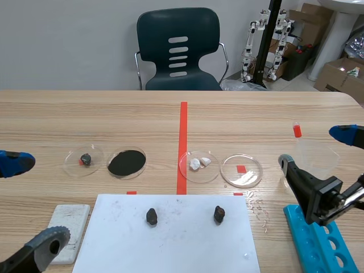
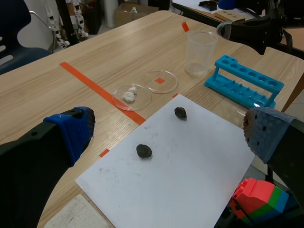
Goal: Put the dropper in the beaker
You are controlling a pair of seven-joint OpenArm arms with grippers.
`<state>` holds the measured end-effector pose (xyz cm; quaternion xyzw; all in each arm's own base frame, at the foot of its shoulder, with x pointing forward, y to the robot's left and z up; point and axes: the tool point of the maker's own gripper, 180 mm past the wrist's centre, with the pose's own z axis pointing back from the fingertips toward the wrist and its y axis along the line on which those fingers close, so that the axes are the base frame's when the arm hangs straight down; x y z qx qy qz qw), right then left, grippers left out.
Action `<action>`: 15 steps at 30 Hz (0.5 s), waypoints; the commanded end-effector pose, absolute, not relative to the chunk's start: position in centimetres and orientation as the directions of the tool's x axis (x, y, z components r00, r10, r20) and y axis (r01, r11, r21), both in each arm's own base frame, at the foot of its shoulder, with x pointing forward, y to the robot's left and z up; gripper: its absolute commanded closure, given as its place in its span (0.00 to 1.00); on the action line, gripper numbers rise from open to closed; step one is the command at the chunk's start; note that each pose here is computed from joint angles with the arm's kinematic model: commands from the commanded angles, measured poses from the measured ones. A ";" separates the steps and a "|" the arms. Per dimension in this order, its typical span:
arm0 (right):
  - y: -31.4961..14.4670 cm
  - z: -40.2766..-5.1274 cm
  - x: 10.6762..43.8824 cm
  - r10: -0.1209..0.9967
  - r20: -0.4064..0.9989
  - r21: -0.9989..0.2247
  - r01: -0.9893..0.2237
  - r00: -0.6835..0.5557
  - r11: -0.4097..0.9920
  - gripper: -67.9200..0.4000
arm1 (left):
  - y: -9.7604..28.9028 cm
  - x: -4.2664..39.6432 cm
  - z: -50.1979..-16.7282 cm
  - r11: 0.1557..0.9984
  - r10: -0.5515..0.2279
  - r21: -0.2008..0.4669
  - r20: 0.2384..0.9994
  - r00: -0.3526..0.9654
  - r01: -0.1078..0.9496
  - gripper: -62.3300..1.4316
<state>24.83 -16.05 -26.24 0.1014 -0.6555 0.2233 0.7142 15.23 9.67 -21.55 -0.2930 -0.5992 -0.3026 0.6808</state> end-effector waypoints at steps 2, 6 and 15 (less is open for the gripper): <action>-16.2 -25.4 25.2 0.183 0.983 -0.158 -0.449 0.011 0.879 0.10 | 9.6 15.4 -20.9 0.649 -0.037 -0.039 0.996 0.083 0.760 0.00; -16.2 -25.4 25.2 0.183 0.983 -0.158 -0.449 0.011 0.879 0.10 | 9.6 15.4 -20.9 0.649 -0.037 -0.039 0.996 0.083 0.760 0.00; -16.2 -25.5 25.2 0.194 0.981 -0.168 -0.453 0.012 0.876 0.10 | 9.6 15.4 -20.9 0.649 -0.037 -0.039 0.996 0.083 0.760 0.00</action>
